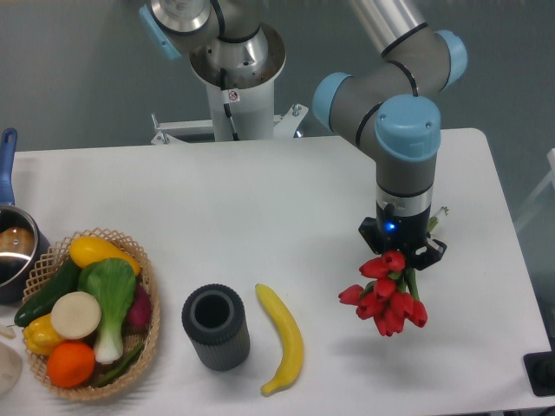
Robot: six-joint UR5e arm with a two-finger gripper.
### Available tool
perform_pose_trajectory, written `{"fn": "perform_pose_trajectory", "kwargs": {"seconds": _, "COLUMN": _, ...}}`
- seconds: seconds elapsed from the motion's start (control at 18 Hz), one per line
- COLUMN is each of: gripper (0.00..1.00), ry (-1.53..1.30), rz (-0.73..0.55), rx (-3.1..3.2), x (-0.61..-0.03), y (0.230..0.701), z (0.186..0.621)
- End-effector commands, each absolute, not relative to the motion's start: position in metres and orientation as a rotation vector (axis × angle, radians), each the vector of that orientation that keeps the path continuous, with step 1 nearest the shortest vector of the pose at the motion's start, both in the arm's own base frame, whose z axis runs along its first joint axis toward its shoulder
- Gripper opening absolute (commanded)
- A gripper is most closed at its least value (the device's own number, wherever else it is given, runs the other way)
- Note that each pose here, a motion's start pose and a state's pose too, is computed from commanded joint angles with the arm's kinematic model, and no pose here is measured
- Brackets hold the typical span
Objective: Place the flowers on the table
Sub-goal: 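Lower the held red tulips toward the table beside the banana, then open the gripper to release the tulips onto the table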
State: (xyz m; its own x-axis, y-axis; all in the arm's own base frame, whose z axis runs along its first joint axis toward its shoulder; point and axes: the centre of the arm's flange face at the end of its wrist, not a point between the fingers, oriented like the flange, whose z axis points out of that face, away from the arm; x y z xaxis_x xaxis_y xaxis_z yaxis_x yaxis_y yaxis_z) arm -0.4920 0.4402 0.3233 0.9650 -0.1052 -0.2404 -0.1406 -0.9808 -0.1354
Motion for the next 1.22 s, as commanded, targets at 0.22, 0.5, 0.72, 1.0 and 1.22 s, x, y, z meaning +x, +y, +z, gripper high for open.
{"fn": "perform_pose_trajectory", "kwargs": {"seconds": 0.22, "gripper": 0.00, "ry": 0.210, "rz": 0.308, "rx": -2.977, "x": -0.482, "y": 0.451, "z": 0.306}}
{"fn": "perform_pose_trajectory", "kwargs": {"seconds": 0.5, "gripper": 0.31, "ry": 0.240, "rz": 0.238, "rx": -3.003, "x": -0.470, "y": 0.455, "z": 0.276}}
{"fn": "perform_pose_trajectory", "kwargs": {"seconds": 0.72, "gripper": 1.00, "ry": 0.243, "rz": 0.223, "rx": -3.011, "x": -0.468, "y": 0.454, "z": 0.270}}
{"fn": "perform_pose_trajectory", "kwargs": {"seconds": 1.0, "gripper": 1.00, "ry": 0.224, "rz": 0.240, "rx": -3.009, "x": -0.473, "y": 0.449, "z": 0.274}}
{"fn": "perform_pose_trajectory", "kwargs": {"seconds": 1.22, "gripper": 1.00, "ry": 0.164, "rz": 0.269, "rx": -2.988, "x": -0.494, "y": 0.430, "z": 0.282}}
